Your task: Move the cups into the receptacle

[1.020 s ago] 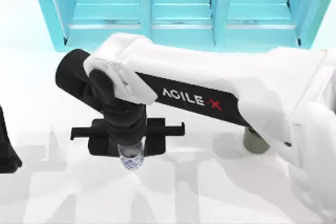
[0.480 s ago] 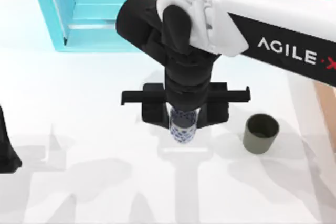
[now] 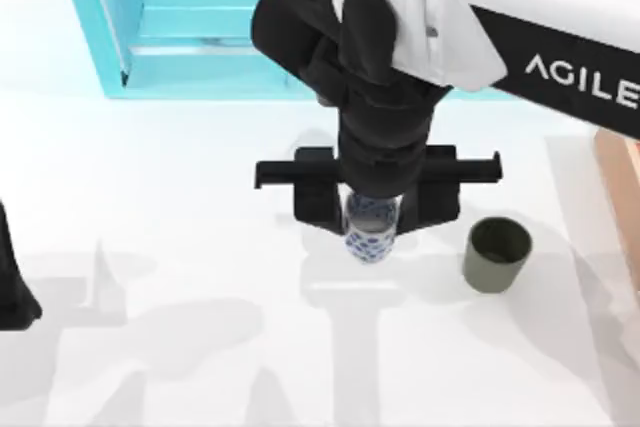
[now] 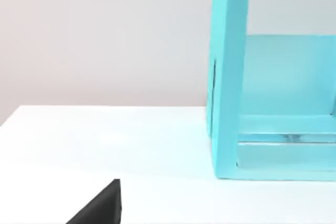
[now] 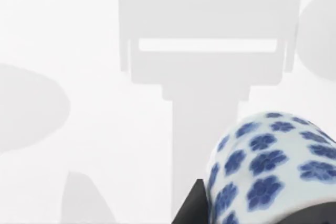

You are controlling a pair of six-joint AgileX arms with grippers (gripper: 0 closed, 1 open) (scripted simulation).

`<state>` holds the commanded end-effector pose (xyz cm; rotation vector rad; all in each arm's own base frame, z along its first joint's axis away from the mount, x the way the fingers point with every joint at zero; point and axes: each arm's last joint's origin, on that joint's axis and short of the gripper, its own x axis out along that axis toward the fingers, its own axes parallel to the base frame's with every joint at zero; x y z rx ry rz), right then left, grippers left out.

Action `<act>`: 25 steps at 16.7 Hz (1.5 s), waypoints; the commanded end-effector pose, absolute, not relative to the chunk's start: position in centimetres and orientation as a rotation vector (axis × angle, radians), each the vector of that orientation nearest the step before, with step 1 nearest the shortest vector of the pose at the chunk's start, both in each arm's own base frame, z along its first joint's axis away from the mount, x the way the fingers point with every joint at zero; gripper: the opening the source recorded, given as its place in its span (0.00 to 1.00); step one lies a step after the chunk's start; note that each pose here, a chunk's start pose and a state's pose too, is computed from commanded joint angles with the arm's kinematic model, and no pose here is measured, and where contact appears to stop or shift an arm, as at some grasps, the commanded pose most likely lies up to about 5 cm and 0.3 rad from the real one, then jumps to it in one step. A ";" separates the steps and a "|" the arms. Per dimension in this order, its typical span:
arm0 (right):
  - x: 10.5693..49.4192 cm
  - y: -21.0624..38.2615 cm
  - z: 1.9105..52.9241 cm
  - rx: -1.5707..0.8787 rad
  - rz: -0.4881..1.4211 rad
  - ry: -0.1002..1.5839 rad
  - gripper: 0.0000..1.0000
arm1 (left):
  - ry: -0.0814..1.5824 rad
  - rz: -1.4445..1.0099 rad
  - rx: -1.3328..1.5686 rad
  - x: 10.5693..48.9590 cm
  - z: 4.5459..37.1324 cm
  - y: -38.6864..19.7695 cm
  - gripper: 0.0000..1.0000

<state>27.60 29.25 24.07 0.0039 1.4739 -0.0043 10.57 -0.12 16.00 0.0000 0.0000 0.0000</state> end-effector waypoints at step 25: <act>20.3 -9.6 28.0 0.006 -0.008 1.483 0.00 | 0.000 0.000 0.000 10.6 16.0 -0.1 1.00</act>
